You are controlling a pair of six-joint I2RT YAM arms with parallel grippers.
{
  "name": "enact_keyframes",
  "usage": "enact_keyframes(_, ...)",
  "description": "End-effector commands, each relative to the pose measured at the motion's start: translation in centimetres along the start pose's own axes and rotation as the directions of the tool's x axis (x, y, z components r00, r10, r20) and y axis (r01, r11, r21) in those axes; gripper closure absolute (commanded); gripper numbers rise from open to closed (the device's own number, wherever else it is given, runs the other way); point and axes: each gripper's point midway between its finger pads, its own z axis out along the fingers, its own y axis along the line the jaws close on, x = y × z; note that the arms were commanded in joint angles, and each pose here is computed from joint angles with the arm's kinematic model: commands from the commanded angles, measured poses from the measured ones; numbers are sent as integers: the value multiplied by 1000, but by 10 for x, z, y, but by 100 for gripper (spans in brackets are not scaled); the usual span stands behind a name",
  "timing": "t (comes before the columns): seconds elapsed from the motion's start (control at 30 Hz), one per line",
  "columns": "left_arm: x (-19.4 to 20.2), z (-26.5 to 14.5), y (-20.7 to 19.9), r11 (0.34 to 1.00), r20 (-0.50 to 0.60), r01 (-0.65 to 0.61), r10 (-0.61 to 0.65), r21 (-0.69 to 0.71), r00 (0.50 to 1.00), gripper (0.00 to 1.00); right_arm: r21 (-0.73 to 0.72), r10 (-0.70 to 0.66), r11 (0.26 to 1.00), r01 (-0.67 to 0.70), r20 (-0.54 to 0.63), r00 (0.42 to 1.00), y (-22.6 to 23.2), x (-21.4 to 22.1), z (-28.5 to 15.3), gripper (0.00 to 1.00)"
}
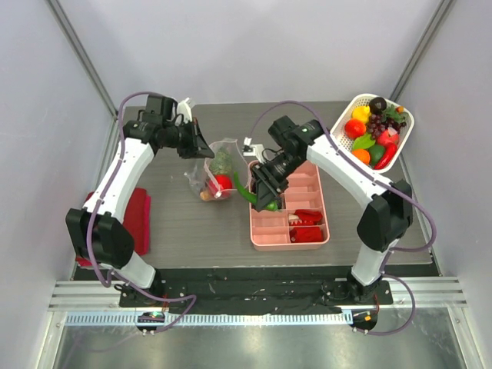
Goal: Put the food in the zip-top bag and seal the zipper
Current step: Place the fake vegetable in the zipper food storage bag.
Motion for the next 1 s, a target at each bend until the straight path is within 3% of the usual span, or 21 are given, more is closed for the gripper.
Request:
enact_keyframes(0.0,-5,-14,-18,998,61,-44,41,50,997,100,-38,6,999,-5,40,999,13,-28,2,99)
enact_keyframes(0.33,4,-16,-21,997,52,-43,40,61,998,100,-57,270,963,-264,204,941,-10,-110,21,99)
enact_keyframes(0.57,9,-16,-24,996,33,-21,18,83,999,100,-25,322,939,-344,420,849,-27,-173,11,85)
enact_keyframes(0.6,9,-15,-24,996,30,-15,13,86,999,100,-5,337,926,-378,462,820,-35,-181,9,82)
enact_keyframes(0.63,9,-16,-26,996,26,-8,5,93,1000,100,20,329,922,-387,484,811,-40,-184,10,70)
enact_keyframes(0.7,8,-14,-27,995,19,5,-7,101,1000,100,85,314,906,-416,524,792,-53,-187,9,63)
enact_keyframes(0.8,8,-14,-31,992,11,22,-24,126,1000,100,106,297,906,-409,530,795,-53,-187,15,33)
enact_keyframes(0.97,6,-15,-38,983,0,58,-59,172,998,100,135,186,944,-303,541,820,-36,-192,5,22)
